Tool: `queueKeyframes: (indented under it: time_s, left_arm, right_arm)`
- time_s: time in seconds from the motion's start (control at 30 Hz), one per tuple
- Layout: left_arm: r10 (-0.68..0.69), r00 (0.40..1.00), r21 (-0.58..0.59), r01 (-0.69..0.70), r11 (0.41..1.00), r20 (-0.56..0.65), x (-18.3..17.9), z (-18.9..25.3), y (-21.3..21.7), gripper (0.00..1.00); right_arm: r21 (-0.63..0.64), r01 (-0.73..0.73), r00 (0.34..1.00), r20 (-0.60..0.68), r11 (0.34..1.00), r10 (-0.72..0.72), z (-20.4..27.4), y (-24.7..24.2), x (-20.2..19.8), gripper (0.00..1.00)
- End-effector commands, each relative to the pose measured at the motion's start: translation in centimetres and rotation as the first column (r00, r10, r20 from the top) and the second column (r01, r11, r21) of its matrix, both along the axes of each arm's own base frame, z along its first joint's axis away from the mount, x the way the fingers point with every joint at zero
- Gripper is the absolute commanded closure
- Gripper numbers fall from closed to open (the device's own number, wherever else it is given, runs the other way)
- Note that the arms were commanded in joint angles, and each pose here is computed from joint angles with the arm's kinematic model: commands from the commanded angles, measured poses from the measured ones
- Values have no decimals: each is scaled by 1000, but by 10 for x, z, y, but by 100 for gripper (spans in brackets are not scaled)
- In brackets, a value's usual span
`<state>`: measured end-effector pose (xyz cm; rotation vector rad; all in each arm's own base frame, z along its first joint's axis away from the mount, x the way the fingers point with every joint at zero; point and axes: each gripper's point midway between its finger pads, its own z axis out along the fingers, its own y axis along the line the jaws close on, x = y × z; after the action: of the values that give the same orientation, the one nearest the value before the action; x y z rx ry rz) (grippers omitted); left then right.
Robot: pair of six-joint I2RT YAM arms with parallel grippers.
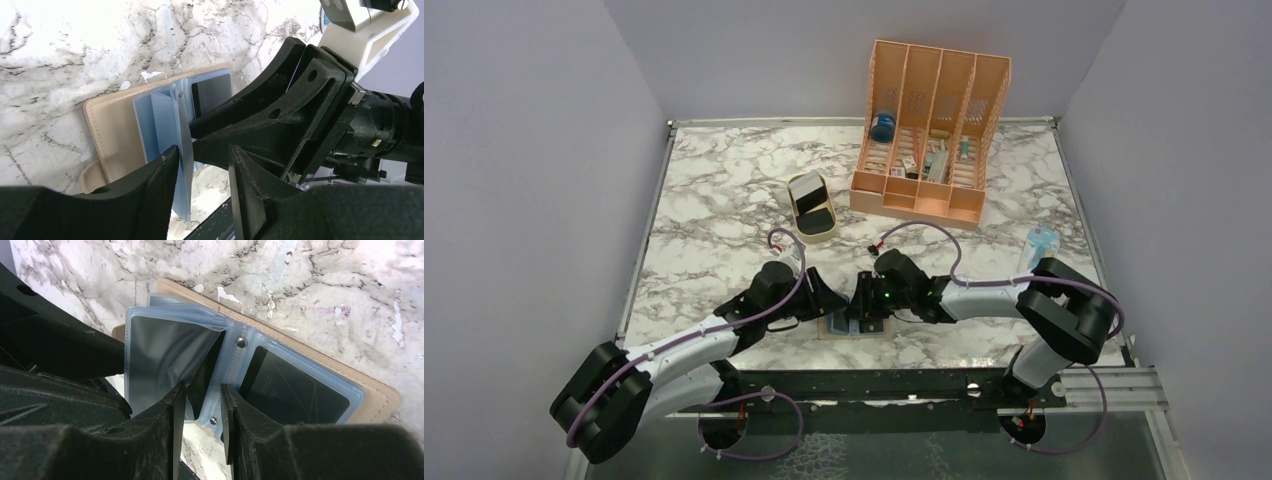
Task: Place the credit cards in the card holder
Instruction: Turn over the card slot in the card holder.
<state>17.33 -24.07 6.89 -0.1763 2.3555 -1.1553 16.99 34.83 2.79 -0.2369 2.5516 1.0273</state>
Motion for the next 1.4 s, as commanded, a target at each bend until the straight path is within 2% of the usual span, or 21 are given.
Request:
queueKeyframes:
  time_s: [0.0, 0.5, 0.87, 1.03, 1.23, 1.37]
  left_arm:
    - [-50, 998, -27, 51, 998, 48, 3, 18, -13, 57]
    - [-73, 997, 0, 73, 997, 39, 5, 19, -25, 57]
    - [-110, 993, 21, 109, 994, 39, 4, 22, -43, 57]
    - [-125, 991, 39, 123, 992, 44, 5, 21, -50, 57]
    - [-77, 997, 126, 73, 989, 28, 10, 11, -38, 59]
    - [-34, 999, 223, 27, 974, 28, 14, 6, -21, 60]
  right_arm:
    - [-38, 5, 998, 59, 999, -3, 3, -13, 2, 65]
    - [-116, 64, 988, 150, 991, -46, 15, -42, 9, 67]
    - [-41, 104, 970, 223, 994, -93, 50, -65, 2, 56]
    - [17, 116, 962, 248, 993, -117, 65, -72, -2, 54]
    - [45, 81, 965, 247, 996, -90, 72, -67, -6, 53]
    - [63, 61, 971, 228, 996, -74, 69, -61, -9, 54]
